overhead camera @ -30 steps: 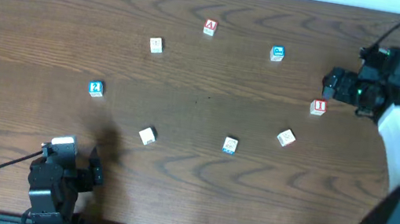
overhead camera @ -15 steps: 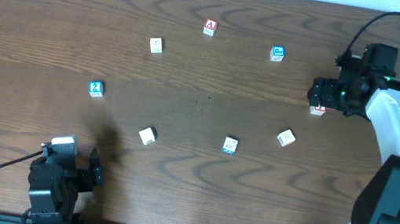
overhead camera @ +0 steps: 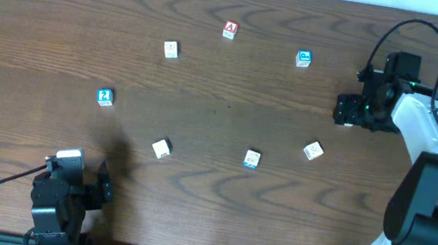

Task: Spell out Ai2
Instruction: 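Move the right gripper over the red 'I' block on the right, then lower and close the right gripper on the red 'I' block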

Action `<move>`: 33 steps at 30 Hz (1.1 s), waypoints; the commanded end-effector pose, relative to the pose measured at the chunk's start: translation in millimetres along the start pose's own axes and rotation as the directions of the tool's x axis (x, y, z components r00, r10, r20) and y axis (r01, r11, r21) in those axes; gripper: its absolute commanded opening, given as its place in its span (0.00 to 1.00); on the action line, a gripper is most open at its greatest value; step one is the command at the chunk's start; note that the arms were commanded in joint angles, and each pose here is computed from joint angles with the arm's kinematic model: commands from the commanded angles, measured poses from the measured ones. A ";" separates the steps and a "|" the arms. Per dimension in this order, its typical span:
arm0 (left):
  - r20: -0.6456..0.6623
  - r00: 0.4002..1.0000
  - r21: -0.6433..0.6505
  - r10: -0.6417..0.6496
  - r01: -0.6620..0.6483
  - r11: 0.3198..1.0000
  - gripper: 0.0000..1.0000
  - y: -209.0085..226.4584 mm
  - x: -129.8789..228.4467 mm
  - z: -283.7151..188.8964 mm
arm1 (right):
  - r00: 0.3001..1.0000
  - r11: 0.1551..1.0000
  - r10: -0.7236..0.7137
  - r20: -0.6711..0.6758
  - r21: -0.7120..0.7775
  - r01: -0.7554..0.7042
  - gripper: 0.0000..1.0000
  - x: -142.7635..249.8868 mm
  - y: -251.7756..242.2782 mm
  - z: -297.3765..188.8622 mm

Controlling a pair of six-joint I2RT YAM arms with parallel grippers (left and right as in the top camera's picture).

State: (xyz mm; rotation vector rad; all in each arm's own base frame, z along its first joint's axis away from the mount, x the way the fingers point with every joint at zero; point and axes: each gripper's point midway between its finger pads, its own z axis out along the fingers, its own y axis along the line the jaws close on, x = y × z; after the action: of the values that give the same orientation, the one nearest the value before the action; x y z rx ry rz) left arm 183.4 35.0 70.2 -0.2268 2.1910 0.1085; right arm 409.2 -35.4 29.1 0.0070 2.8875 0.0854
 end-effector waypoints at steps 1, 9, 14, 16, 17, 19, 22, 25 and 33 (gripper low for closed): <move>-0.018 1.000 -0.010 0.013 -0.013 1.000 0.95 2.0 6.6 2.4 | 1.000 1.000 -0.020 -0.002 0.010 0.020 0.85 -3.7 0.1 3.3; -0.017 1.000 -0.010 0.013 -0.013 1.000 0.95 2.0 6.4 2.3 | 1.000 1.000 -0.019 -0.012 0.010 0.019 0.73 -2.6 -0.7 10.5; -0.018 1.000 -0.010 0.013 -0.013 1.000 0.95 2.0 6.5 2.3 | 1.000 1.000 -0.021 0.007 0.012 0.021 0.65 -7.4 -1.1 11.4; -0.018 1.000 -0.010 0.013 -0.013 1.000 0.95 2.0 6.5 2.3 | 1.000 1.000 -0.021 0.007 0.012 0.021 0.61 -7.5 -1.2 12.5; -0.018 1.000 -0.010 0.013 -0.013 1.000 0.95 2.0 6.5 2.3 | 1.000 1.000 -0.021 0.004 0.012 0.020 0.60 -6.9 -1.2 13.5; -0.018 1.000 -0.010 0.013 -0.013 1.000 0.95 2.0 6.5 2.3 | 1.000 1.000 -0.020 -0.002 0.011 0.020 0.56 -5.6 -1.2 15.4; -0.018 1.000 -0.010 0.013 -0.013 1.000 0.95 2.0 6.5 2.3 | 1.000 1.000 -0.019 -0.010 0.009 0.019 0.50 -3.9 -1.2 17.2; -0.017 1.000 -0.010 0.013 -0.013 1.000 0.95 2.0 6.4 2.3 | 1.000 1.000 -0.019 -0.011 0.009 0.019 0.46 -3.8 -1.2 17.3; -0.018 1.000 -0.010 0.013 -0.013 1.000 0.95 2.0 6.5 2.3 | 1.000 1.000 -0.019 -0.012 0.009 0.019 0.38 -3.6 -1.1 17.5</move>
State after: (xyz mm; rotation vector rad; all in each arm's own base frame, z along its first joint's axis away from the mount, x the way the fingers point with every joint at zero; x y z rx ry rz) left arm 183.4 35.0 70.1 -0.2268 2.1914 0.1085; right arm 411.8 -37.4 11.9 -0.0052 2.9061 0.0728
